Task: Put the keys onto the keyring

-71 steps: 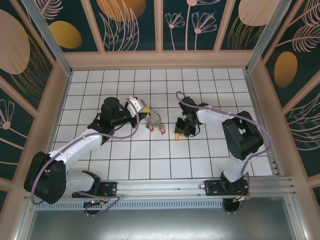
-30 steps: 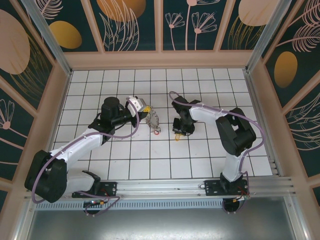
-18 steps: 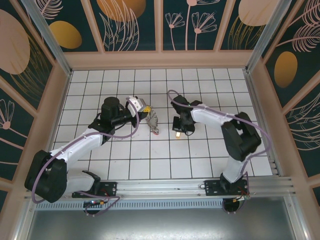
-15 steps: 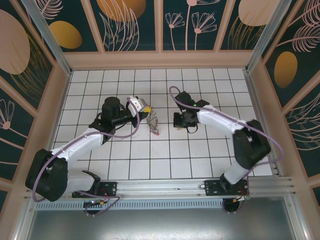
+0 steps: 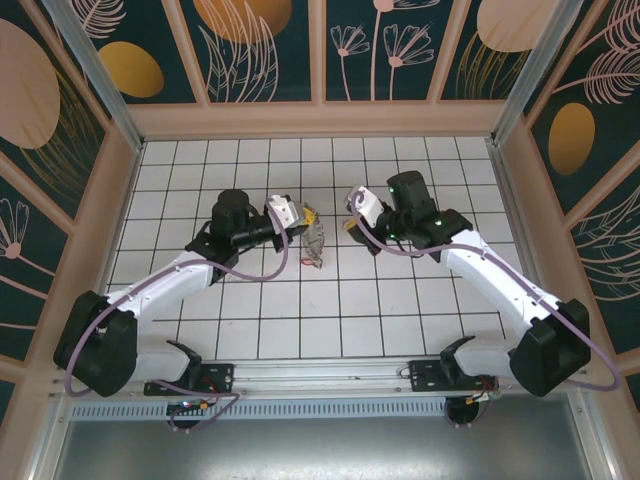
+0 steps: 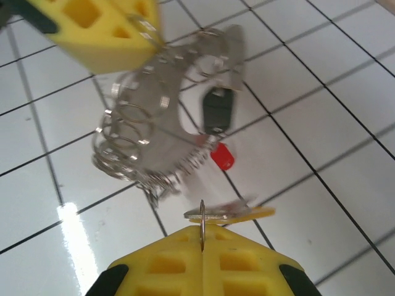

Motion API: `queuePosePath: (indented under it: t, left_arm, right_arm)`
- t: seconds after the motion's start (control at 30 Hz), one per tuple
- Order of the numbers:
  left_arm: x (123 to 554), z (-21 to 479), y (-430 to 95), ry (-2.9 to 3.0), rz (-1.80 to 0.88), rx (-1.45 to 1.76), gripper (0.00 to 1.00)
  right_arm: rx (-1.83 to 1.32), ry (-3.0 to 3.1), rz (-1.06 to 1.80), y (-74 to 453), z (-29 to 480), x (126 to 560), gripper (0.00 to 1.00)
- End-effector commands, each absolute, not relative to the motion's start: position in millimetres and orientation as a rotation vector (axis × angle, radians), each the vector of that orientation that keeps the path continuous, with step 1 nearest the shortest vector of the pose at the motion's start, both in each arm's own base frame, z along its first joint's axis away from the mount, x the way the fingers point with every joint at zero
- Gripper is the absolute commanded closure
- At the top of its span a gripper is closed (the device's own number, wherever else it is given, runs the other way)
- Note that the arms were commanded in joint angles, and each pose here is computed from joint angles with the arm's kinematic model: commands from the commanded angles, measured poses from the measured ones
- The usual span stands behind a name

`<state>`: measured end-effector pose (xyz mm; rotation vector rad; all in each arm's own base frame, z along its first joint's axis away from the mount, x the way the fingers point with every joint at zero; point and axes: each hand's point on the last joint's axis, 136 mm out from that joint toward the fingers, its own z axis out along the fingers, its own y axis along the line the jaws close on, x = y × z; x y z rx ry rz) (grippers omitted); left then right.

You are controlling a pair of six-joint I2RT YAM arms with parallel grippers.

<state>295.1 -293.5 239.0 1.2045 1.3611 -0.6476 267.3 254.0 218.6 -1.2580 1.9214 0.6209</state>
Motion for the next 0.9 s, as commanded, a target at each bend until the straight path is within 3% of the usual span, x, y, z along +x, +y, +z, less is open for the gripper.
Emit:
queuePosePath:
  t: [0.0, 0.87]
  left_arm:
    - [290, 268, -312, 1.207, -0.667, 1.239, 1.0]
    - [298, 256, -335, 1.217, -0.63, 1.309, 1.0]
  right_arm:
    - [-1.374, 1.742, 0.725, 264, 240, 255, 1.0]
    - [-1.257, 1.859, 0.984, 268, 257, 272, 1.0]
